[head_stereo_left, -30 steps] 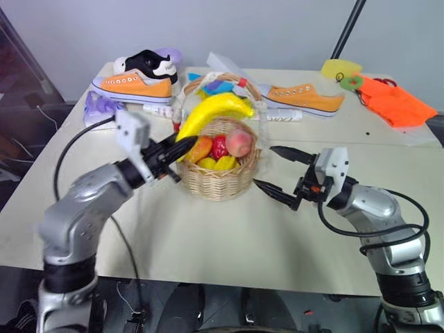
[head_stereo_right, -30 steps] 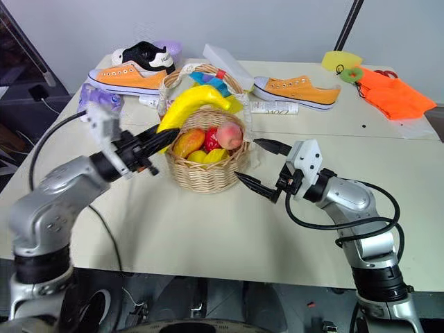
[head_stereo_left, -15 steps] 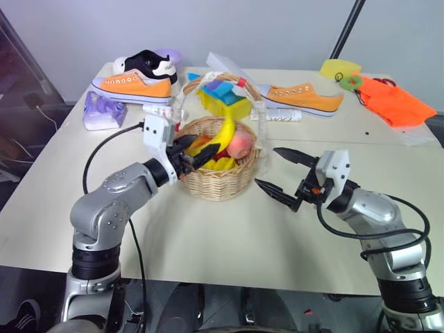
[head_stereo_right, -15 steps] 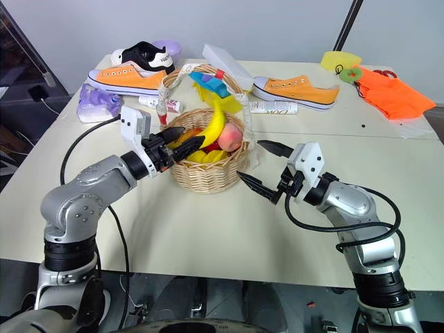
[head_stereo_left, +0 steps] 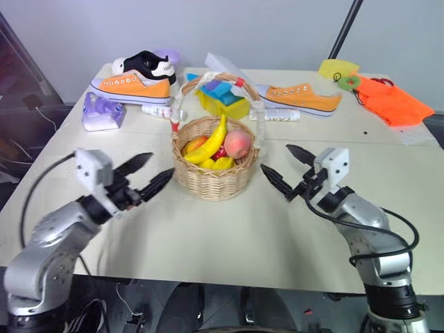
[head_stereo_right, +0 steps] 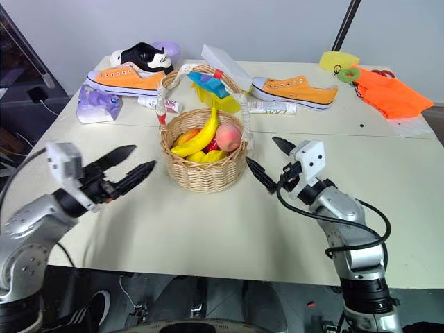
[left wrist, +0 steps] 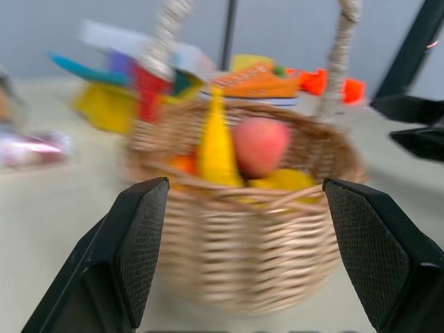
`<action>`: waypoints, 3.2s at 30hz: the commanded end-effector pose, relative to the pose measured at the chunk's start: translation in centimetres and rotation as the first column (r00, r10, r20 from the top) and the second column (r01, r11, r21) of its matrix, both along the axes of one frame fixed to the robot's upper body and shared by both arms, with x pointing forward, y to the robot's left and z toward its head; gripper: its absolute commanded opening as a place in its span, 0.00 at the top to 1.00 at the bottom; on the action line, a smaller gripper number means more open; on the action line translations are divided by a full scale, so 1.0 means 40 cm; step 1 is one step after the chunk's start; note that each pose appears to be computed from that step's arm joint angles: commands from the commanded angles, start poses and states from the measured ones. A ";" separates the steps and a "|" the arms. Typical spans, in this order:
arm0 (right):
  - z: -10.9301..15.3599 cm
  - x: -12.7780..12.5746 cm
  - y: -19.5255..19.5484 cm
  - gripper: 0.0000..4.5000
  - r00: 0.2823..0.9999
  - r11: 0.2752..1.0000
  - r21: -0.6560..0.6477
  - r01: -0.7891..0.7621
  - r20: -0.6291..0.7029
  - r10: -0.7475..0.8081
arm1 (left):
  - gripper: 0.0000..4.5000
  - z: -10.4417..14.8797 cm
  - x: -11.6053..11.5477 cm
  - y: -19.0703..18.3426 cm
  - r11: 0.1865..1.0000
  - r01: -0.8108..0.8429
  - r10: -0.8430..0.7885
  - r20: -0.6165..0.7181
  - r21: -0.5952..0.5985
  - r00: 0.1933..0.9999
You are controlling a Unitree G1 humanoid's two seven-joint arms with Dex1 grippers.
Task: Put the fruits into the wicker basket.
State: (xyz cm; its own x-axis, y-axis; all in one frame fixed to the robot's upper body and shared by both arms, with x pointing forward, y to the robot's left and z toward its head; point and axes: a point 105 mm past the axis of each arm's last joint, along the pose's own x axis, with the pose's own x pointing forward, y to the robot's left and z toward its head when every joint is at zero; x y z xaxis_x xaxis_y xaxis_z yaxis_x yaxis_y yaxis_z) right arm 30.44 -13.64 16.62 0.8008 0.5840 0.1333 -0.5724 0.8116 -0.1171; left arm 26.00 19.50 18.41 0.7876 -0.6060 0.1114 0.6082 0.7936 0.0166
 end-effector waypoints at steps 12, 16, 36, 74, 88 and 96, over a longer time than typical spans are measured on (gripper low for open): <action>0.120 0.109 0.113 0.00 0.998 0.998 0.055 -0.031 0.050 0.028 | 0.16 0.008 -0.034 0.008 0.998 0.052 -0.049 0.095 -0.026 0.994; 0.130 0.140 0.124 0.00 0.998 0.998 0.046 -0.034 0.059 0.031 | 0.16 0.020 -0.034 -0.006 0.997 0.070 -0.065 0.106 -0.042 0.992; 0.186 0.159 -0.005 0.99 0.986 0.995 0.045 0.087 0.138 -0.093 | 0.14 0.022 -0.008 -0.027 0.992 0.122 -0.118 0.109 -0.032 0.987; 0.098 -0.140 -0.589 0.72 0.183 0.170 0.257 0.951 -0.025 -0.983 | 0.14 0.013 0.093 -0.169 0.872 0.470 -0.488 0.149 0.140 0.860; 0.079 -0.215 -0.544 0.00 0.125 0.122 0.241 0.963 0.002 -0.992 | 0.14 0.006 0.103 -0.160 0.904 0.407 -0.424 0.161 0.130 0.891; 0.090 -0.238 -0.402 0.00 0.351 0.380 0.132 0.916 0.200 -0.915 | 0.14 0.000 0.113 -0.140 0.928 0.350 -0.368 0.159 0.127 0.916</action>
